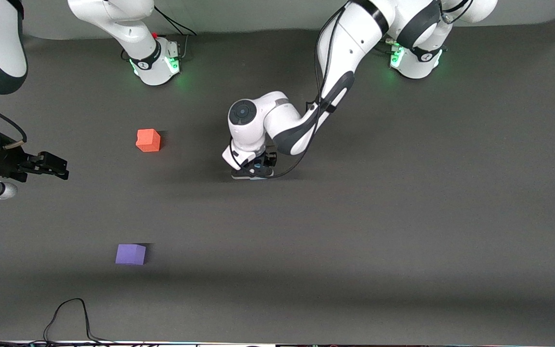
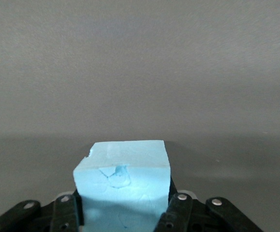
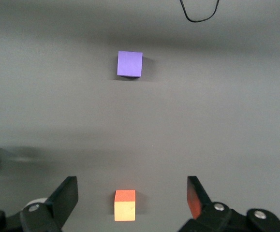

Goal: Place blue block between orange and purple blocks
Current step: 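Carry the blue cube with the left gripper toward the table middle, then set the blue cube down, open the left gripper and withdraw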

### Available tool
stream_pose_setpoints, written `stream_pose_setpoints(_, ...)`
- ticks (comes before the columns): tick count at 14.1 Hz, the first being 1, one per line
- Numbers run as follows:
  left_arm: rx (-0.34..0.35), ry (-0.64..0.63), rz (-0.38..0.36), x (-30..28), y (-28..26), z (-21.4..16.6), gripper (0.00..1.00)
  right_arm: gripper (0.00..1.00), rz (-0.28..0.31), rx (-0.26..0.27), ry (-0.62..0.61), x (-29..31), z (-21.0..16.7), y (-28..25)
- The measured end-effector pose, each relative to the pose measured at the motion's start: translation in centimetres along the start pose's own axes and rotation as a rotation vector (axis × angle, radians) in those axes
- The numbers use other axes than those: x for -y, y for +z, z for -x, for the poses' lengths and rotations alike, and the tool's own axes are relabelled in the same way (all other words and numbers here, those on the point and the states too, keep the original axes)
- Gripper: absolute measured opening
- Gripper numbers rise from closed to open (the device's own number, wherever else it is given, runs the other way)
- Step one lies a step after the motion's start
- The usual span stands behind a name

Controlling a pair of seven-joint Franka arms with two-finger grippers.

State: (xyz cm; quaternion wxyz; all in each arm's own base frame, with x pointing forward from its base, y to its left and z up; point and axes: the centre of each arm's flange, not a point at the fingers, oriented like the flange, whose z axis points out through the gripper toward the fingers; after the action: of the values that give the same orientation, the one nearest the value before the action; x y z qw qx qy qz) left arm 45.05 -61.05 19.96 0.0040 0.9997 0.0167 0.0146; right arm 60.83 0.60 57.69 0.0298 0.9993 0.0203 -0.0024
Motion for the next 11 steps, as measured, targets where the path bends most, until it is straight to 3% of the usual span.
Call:
stream_pose_setpoints(2,-0.003,0.003,0.0,0.0,0.3,-0.1,0.59,1.0,0.0,0.0,-0.001,0.0,0.0,0.0)
stream_pose_setpoints(3,-0.003,0.002,-0.002,0.0,0.3,-0.1,0.64,1.0,0.0,0.0,-0.001,0.0,0.0,0.0)
stream_pose_setpoints(6,0.005,-0.014,-0.028,0.7,-0.2,-1.1,0.97,1.0,0.0,0.002,-0.003,0.0,-0.1,0.1)
stream_pose_setpoints(8,0.027,-0.053,-0.027,1.6,-2.9,-3.0,1.0,1.0,0.0,0.002,-0.003,0.0,-0.1,0.2)
stream_pose_setpoints(11,0.094,-0.107,0.038,6.1,-11.9,-8.4,1.0,1.0,0.0,0.001,-0.002,0.0,-0.1,0.1)
